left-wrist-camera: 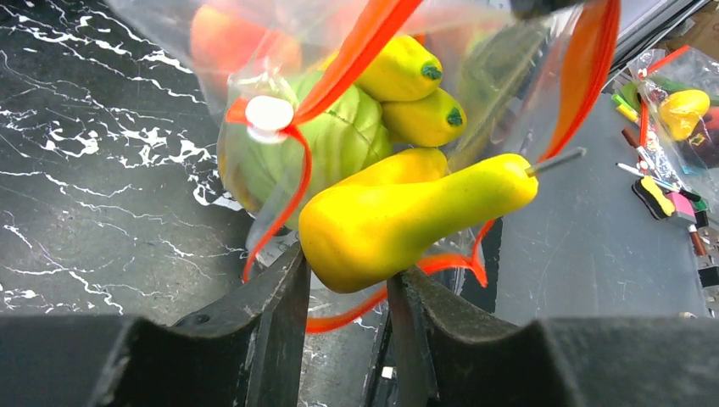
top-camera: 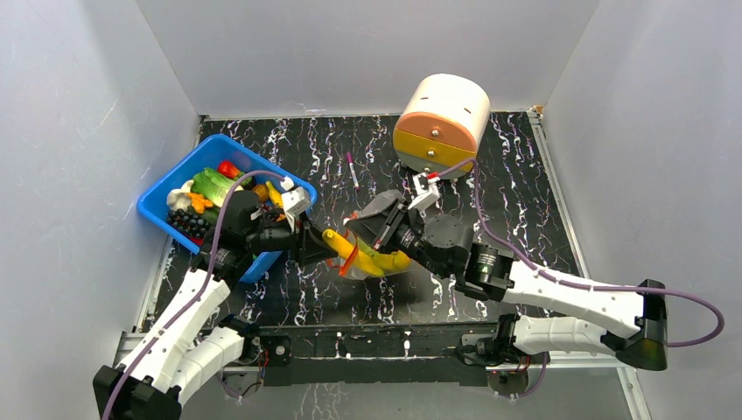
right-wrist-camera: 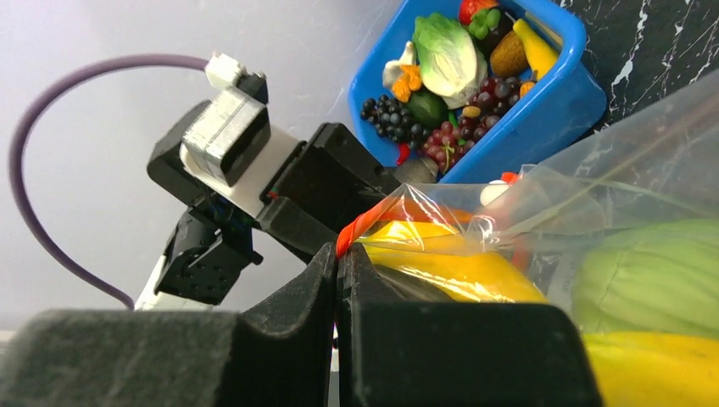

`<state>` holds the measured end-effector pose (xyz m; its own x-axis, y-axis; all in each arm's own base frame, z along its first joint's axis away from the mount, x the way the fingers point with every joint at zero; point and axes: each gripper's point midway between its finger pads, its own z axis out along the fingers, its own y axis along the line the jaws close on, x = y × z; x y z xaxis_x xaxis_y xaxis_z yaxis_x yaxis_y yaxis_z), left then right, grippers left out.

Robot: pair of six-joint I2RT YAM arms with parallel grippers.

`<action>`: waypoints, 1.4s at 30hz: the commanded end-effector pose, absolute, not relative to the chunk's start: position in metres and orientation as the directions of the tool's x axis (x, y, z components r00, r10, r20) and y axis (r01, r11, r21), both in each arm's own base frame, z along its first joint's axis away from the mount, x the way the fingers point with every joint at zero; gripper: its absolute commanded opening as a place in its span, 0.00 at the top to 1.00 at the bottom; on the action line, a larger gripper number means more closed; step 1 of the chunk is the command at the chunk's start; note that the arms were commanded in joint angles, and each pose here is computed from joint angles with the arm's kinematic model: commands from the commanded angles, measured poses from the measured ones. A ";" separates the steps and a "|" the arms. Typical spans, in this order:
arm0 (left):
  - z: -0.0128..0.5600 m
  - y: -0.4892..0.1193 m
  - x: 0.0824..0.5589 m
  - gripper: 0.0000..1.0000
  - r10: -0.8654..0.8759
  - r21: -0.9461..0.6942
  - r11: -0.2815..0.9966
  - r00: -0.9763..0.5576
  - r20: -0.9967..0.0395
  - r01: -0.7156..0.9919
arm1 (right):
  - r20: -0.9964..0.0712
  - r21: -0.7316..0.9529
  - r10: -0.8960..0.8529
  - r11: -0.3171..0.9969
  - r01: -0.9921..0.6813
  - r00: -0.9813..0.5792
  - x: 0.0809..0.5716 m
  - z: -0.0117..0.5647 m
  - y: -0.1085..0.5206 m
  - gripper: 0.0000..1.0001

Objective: Place the food in the zip-top bag and seal the zipper
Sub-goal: Place the fake fruit in the zipper food storage bag, then adjust the fake fruit in the zipper food storage bag.

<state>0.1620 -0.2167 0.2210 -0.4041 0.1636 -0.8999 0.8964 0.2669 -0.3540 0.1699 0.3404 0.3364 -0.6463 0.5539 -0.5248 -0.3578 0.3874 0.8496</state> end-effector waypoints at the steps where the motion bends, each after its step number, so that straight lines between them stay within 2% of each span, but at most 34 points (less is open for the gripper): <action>1: 0.241 -0.224 0.158 1.00 0.117 -0.320 0.194 -0.345 -0.931 0.928 | -0.515 0.850 0.578 0.246 -0.467 -0.633 0.161 0.399 0.349 1.00; 3: 0.247 -0.228 0.155 0.96 0.088 -0.330 0.158 -0.346 -0.934 0.931 | -0.518 0.849 0.573 0.254 -0.463 -0.635 0.162 0.395 0.352 1.00; 5: 0.250 -0.229 0.154 0.81 0.068 -0.338 0.143 -0.350 -0.934 0.930 | -0.522 0.848 0.569 0.262 -0.462 -0.635 0.163 0.393 0.353 1.00; 7: 0.250 -0.229 0.155 0.61 0.060 -0.337 0.153 -0.349 -0.935 0.929 | -0.524 0.846 0.571 0.268 -0.460 -0.632 0.165 0.392 0.353 1.00; 9: 0.247 -0.227 0.157 0.52 0.062 -0.328 0.177 -0.343 -0.937 0.928 | -0.527 0.846 0.572 0.276 -0.457 -0.629 0.165 0.391 0.350 1.00; 15: 0.254 -0.226 0.155 0.42 0.047 -0.269 0.177 -0.281 -0.959 0.947 | -0.529 0.845 0.575 0.283 -0.454 -0.624 0.165 0.387 0.347 1.00; 18: 0.258 -0.224 0.154 0.41 0.049 -0.217 0.173 -0.229 -0.972 0.961 | -0.535 0.841 0.565 0.288 -0.457 -0.628 0.164 0.384 0.347 1.00; 28: 0.273 -0.213 0.166 0.39 0.092 -0.106 0.282 -0.137 -0.986 0.953 | -0.560 0.826 0.532 0.305 -0.473 -0.635 0.159 0.377 0.347 1.00; 30: 0.278 -0.212 0.163 0.41 0.080 -0.084 0.278 -0.110 -0.991 0.957 | -0.555 0.830 0.535 0.300 -0.471 -0.637 0.158 0.375 0.345 1.00; 32: 0.281 -0.213 0.159 0.48 0.068 -0.063 0.255 -0.082 -0.994 0.965 | -0.549 0.833 0.537 0.294 -0.468 -0.640 0.158 0.374 0.344 1.00; 33: 0.281 -0.214 0.157 0.55 0.065 -0.054 0.244 -0.072 -0.995 0.968 | -0.547 0.835 0.538 0.293 -0.467 -0.641 0.157 0.373 0.343 1.00; 36: 0.280 -0.215 0.156 0.85 0.060 -0.036 0.231 -0.052 -0.997 0.972 | -0.543 0.838 0.539 0.296 -0.459 -0.644 0.158 0.370 0.343 1.00; 37: 0.279 -0.214 0.156 0.90 0.061 -0.029 0.235 -0.044 -0.997 0.971 | -0.537 0.842 0.544 0.294 -0.452 -0.645 0.158 0.369 0.342 1.00; 40: 0.281 -0.211 0.157 0.99 0.072 0.006 0.249 -0.012 -0.997 0.968 | -0.492 0.869 0.580 0.285 -0.404 -0.649 0.162 0.368 0.336 1.00; 42: 0.286 -0.208 0.160 1.00 0.078 0.054 0.276 0.034 -0.996 0.960 | -0.449 0.893 0.605 0.269 -0.362 -0.658 0.163 0.364 0.333 1.00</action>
